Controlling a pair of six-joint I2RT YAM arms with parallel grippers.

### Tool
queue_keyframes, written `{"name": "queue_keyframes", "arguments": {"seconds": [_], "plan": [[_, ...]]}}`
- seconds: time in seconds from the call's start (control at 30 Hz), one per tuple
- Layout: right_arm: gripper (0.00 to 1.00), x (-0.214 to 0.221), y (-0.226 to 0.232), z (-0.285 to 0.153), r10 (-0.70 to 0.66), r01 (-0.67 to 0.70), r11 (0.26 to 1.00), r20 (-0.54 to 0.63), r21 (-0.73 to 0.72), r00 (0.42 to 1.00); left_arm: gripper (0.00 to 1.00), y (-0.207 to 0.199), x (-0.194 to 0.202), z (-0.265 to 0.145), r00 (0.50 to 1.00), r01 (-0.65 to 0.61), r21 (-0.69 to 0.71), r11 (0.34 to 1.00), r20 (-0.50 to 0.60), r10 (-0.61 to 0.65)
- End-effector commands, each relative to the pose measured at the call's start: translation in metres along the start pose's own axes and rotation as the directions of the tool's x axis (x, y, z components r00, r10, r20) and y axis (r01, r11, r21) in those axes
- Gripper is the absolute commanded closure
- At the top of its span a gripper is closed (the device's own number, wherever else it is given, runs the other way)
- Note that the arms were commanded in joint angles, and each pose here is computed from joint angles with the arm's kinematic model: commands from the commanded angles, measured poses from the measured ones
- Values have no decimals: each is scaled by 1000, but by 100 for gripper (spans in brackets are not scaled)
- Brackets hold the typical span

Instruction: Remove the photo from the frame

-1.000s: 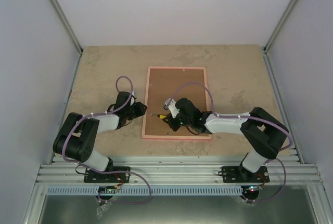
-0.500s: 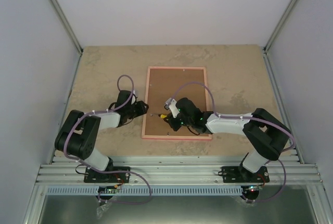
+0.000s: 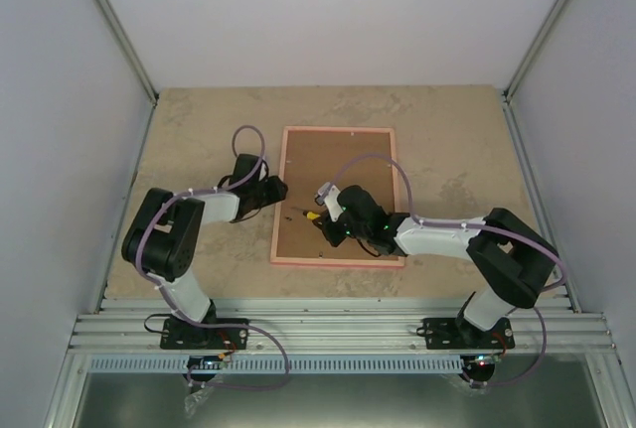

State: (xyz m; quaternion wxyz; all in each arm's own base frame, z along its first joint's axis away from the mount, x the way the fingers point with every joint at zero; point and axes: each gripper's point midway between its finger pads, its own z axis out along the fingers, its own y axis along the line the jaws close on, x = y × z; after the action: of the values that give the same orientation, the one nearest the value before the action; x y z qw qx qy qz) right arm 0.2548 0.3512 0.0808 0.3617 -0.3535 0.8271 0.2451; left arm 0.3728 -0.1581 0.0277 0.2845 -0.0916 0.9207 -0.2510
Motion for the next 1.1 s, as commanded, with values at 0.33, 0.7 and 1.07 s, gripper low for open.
{"name": "queue_keyframes", "arguments": {"seconds": [0.33, 0.7, 1.07], "plan": [[100, -19, -12, -17, 10, -14, 999, 107, 38, 994, 70, 32, -8, 35, 994, -73, -203, 976, -92, 56], [99, -34, -22, -27, 0, -11, 997, 151, 71, 989, 82, 23, 17, 24, 985, -125, -183, 975, -140, 100], [100, -51, -33, -4, -7, -8, 996, 168, 85, 986, 82, 17, 52, 3, 980, -129, -122, 984, -165, 108]]}}
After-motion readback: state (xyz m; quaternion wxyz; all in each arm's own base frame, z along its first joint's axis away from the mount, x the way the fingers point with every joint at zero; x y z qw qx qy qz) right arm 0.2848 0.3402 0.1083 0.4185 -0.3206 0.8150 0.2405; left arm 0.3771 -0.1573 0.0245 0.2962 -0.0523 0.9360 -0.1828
